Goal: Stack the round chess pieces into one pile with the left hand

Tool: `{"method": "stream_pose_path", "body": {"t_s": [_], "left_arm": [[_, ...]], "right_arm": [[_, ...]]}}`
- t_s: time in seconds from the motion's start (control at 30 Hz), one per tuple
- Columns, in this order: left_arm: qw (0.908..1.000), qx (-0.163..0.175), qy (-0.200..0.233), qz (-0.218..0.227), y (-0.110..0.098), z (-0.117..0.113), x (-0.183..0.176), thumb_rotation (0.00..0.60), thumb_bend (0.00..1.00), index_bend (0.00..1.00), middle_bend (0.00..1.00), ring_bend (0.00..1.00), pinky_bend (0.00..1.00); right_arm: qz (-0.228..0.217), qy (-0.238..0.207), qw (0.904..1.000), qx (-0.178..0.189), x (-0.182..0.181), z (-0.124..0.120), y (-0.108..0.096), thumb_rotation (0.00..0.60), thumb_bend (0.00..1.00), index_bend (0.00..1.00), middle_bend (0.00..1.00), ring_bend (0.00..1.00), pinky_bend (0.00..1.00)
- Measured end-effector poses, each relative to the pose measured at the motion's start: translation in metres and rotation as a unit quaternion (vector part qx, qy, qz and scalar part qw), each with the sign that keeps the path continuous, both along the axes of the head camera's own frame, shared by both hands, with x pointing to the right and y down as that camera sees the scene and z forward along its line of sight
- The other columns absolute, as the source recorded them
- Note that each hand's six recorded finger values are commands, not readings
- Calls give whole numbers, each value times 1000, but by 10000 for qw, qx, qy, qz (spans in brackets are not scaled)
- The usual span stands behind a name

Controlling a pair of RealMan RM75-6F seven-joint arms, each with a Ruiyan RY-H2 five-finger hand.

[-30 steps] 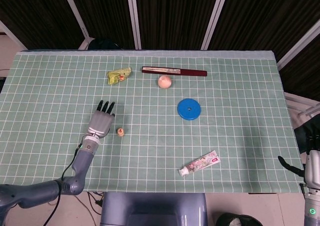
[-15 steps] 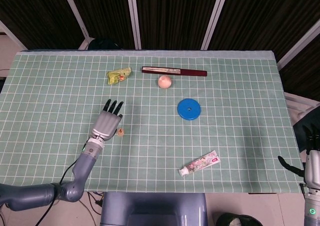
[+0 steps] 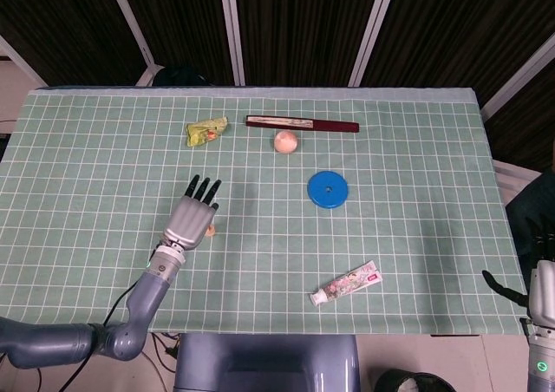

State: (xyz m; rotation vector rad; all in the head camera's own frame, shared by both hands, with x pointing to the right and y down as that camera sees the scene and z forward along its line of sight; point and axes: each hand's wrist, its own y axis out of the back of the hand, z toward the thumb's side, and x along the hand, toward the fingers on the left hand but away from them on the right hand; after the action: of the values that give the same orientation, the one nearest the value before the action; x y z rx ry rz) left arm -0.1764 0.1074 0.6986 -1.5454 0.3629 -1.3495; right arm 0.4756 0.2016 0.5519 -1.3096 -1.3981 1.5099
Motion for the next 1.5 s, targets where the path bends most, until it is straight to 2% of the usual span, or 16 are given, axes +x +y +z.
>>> {"method": "stream_pose_path", "body": {"t_s": [1.5], "left_arm": [[9995, -33, -255, 158, 9, 18, 7, 600, 309, 487, 33, 0, 0]], "right_arm": [[4, -8, 10000, 2, 0, 0, 0, 600, 232, 92, 13, 0, 0]]}}
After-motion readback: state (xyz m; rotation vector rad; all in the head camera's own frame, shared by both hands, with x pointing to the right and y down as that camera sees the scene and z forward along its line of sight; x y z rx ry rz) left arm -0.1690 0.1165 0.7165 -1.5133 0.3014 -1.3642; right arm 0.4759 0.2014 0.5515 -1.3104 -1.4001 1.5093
